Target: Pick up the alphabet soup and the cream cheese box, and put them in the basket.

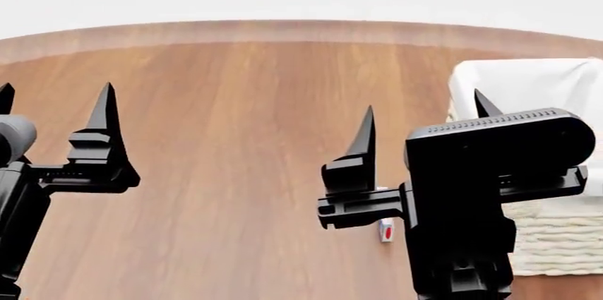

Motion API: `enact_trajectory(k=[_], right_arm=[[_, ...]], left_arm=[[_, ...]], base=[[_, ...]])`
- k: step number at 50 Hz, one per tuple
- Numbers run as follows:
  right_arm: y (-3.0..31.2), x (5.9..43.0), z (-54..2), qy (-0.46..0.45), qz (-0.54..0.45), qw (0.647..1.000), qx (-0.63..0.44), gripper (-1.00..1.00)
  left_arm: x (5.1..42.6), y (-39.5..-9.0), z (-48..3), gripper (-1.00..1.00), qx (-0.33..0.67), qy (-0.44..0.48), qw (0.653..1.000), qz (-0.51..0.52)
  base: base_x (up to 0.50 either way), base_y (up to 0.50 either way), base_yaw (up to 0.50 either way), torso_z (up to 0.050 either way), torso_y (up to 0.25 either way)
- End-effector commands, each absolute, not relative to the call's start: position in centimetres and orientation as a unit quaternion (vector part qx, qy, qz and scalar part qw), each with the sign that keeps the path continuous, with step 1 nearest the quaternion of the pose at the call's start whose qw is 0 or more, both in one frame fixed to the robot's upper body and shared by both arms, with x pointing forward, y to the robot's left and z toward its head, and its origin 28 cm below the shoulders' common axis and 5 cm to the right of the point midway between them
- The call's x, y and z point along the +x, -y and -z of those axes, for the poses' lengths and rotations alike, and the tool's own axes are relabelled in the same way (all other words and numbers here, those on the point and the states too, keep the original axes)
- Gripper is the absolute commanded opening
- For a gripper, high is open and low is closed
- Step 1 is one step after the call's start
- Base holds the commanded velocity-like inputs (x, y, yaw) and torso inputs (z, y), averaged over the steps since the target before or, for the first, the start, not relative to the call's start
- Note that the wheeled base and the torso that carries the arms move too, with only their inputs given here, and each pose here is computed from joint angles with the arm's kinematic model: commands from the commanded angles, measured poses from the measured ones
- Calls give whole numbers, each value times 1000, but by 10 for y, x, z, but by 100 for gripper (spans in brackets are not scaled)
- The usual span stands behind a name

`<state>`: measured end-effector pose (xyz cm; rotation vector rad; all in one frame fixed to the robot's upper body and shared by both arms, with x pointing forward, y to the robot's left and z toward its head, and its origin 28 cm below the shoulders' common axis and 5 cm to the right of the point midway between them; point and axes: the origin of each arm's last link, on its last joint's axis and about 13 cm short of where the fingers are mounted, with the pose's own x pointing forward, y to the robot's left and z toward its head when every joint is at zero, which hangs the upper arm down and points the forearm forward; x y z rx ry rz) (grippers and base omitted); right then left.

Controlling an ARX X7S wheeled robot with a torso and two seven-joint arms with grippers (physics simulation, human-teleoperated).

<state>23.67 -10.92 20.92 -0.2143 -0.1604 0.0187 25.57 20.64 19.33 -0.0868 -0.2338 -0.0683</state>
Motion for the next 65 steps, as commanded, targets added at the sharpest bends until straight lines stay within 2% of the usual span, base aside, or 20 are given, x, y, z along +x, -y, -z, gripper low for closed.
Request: enact_trajectory(k=[1,14,26,32,36,39,43,44,47,56,65], right_arm=[[109,237,-209,80,-11,991,-107,100],[108,238,-207,76,-13,991,-109,100],[108,237,-205,76,-16,991,-110,100],[110,237,-211,24,-34,995,-86,100],[120,231,-225,-23,-16,997,-74,100],[147,236,-241,-36,86,993,-72,100],[139,225,-253,-55,128,988,-68,100],[138,220,-254,-69,107,989,-70,100],[133,197,-261,-103,-36,993,-50,100],[138,179,-271,-184,-48,982,7,100],[145,163,-263,-244,-28,969,-14,100]], left_arm=[[256,-206,-193,100,-43,117,992,34],[256,-207,-191,100,-42,115,992,34],[256,-206,-190,100,-41,113,992,35],[256,-207,-189,100,-38,113,992,35],[257,-208,-191,100,-36,113,992,34],[257,-208,-192,100,-35,115,992,35],[256,-209,-194,100,-35,116,992,33],[256,-209,-195,100,-35,117,992,33],[256,-209,-195,100,-35,117,992,33],[257,-209,-195,100,-35,117,992,32],[258,-210,-194,100,-34,117,992,30]], base=[[500,0,0,0,0],[500,0,0,0,1],[0,0,0,0,1],[0,0,0,0,0],[0,0,0,0,0],[0,0,0,0,0],[0,0,0,0,0],[0,0,0,0,0],[0,0,0,0,0],[0,0,0,0,0],[0,0,0,0,0]])
